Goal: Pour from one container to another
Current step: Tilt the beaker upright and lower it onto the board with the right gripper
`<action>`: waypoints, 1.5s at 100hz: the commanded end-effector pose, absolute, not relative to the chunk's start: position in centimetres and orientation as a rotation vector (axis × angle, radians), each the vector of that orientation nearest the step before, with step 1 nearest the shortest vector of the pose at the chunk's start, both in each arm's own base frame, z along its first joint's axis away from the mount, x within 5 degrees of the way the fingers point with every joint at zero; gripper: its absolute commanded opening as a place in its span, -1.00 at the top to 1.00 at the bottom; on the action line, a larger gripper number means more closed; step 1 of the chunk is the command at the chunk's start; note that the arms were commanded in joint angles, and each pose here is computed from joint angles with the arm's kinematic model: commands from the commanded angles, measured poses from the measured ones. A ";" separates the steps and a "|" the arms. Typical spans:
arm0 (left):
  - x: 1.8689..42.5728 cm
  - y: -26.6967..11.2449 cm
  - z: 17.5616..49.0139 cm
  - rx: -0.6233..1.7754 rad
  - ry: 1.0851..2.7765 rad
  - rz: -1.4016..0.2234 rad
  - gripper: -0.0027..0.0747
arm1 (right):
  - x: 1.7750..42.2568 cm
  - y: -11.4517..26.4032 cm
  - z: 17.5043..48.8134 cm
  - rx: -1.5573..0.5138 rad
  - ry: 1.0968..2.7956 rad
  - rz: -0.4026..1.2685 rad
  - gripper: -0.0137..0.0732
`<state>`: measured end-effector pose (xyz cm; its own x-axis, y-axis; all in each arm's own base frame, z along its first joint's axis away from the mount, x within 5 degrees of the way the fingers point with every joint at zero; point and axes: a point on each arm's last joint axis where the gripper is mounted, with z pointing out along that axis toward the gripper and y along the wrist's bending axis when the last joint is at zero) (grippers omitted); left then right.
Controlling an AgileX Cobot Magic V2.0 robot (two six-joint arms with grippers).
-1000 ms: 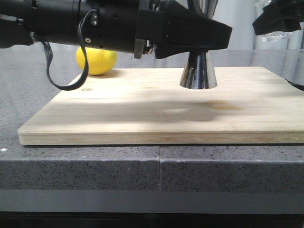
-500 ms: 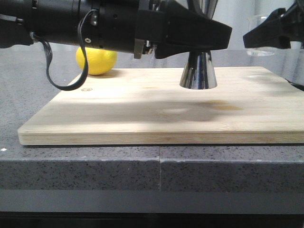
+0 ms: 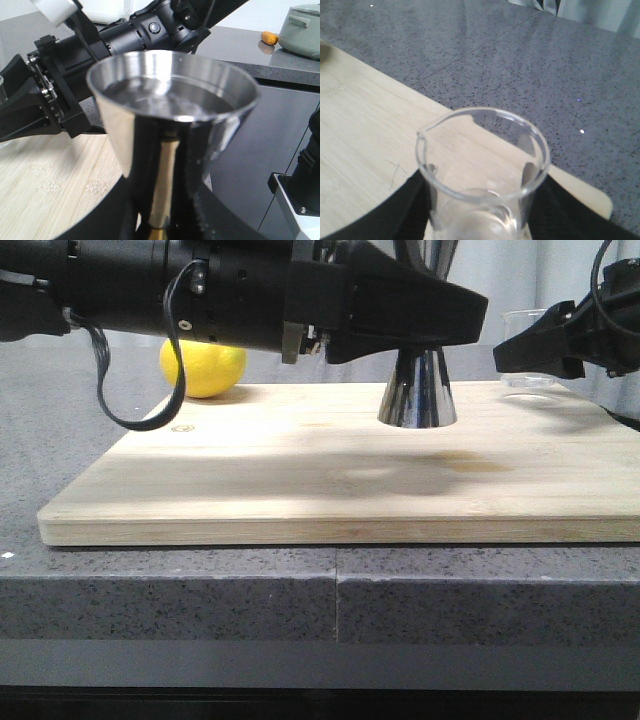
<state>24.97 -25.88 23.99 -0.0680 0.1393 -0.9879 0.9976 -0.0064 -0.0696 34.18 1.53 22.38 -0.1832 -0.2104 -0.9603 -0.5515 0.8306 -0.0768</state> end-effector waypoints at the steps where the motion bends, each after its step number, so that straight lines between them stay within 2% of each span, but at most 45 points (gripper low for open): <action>1: 24.5 -25.7 27.3 1.234 1.231 -1.250 0.99 | 34.5 1.6 24.7 -0.573 1.641 0.358 0.01; 48: 24.5 -25.7 27.3 1.236 1.232 -1.247 0.99 | 35.2 1.5 22.6 -0.603 1.679 0.360 0.01; 107: 24.5 -25.7 27.3 1.236 1.232 -1.247 0.99 | 35.2 1.6 22.5 -0.605 1.675 0.367 -0.01; 114: 24.5 -25.7 27.3 1.236 1.232 -1.247 0.99 | 35.2 1.6 22.5 -0.605 1.675 0.367 -0.08; 134: 24.5 -25.7 27.3 1.236 1.232 -1.247 0.99 | 35.3 1.5 22.6 -0.580 1.671 0.369 -0.43; 150: 24.5 -25.7 27.3 1.236 1.232 -1.247 0.99 | 35.4 1.4 23.0 -0.534 1.647 0.385 -0.61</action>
<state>24.97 -25.88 23.99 -0.0680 0.1393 -0.9879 0.9976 -0.0064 -0.0696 35.29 1.46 20.34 -0.2004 -0.1863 -0.9618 -0.5539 0.8313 -0.0456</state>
